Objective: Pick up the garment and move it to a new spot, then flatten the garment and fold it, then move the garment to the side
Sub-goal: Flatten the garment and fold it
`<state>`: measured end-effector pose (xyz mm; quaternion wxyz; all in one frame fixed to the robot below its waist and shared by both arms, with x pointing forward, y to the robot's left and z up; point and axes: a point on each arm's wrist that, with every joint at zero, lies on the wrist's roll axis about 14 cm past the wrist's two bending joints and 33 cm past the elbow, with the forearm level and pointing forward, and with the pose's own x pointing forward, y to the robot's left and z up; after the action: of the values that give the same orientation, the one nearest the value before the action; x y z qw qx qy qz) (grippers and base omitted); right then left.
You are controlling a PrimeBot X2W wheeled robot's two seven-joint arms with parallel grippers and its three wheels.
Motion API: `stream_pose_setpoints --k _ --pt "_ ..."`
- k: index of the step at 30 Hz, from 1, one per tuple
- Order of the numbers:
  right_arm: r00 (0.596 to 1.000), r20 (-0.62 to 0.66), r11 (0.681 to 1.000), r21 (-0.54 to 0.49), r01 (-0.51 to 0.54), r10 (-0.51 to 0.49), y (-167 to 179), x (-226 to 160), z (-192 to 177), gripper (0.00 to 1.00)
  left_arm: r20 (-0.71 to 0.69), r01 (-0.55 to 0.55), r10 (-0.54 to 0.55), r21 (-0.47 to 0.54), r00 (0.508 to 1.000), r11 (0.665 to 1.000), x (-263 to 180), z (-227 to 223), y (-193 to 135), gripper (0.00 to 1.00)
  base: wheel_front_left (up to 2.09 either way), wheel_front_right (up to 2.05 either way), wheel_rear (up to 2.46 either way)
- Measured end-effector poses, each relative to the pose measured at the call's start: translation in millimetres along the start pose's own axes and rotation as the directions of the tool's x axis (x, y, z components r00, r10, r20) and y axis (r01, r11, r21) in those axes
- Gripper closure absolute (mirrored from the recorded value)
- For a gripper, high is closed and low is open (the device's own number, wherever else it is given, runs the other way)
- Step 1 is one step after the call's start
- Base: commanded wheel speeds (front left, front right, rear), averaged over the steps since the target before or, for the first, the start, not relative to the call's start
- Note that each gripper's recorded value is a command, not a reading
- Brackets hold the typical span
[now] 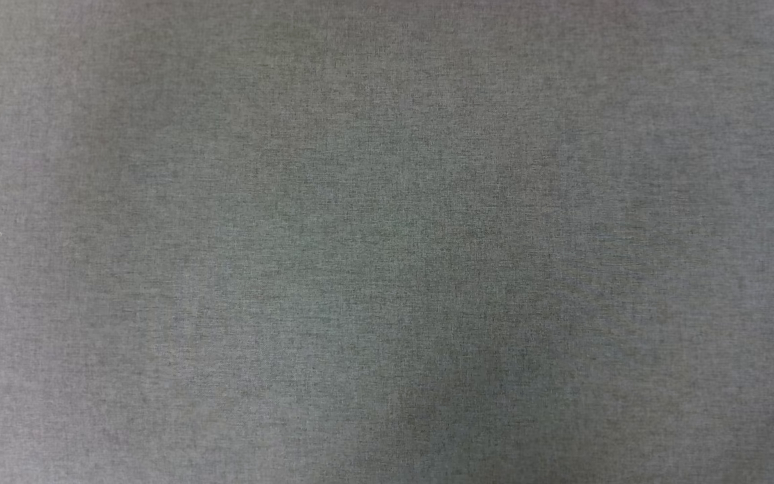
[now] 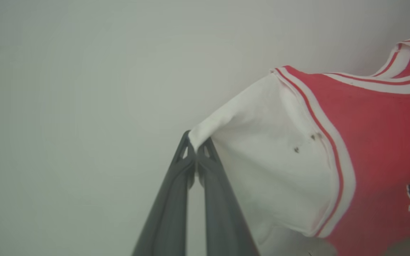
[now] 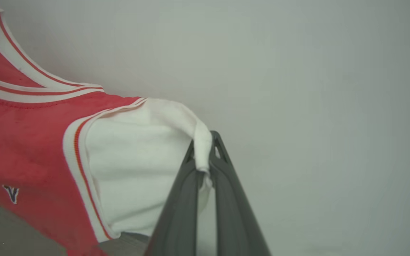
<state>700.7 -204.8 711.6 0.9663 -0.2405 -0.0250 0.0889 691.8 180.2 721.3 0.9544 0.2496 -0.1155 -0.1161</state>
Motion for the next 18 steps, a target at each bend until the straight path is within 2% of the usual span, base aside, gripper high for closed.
stream_pose_setpoints --k 9,18 --pt "0.978 -0.141 0.987 0.056 -0.151 0.157 65 -13 -94 1.00 -0.119 0.099 -0.113 -0.113 0.986 0.989 -27 -76 -55 1.00 0.00 0.00 0.00" --pt "0.916 -0.226 0.941 0.157 -0.300 0.330 132 -76 -158 1.00 -0.239 0.143 -0.207 -0.262 0.949 0.955 -109 -141 -113 1.00 0.00 0.00 0.00"
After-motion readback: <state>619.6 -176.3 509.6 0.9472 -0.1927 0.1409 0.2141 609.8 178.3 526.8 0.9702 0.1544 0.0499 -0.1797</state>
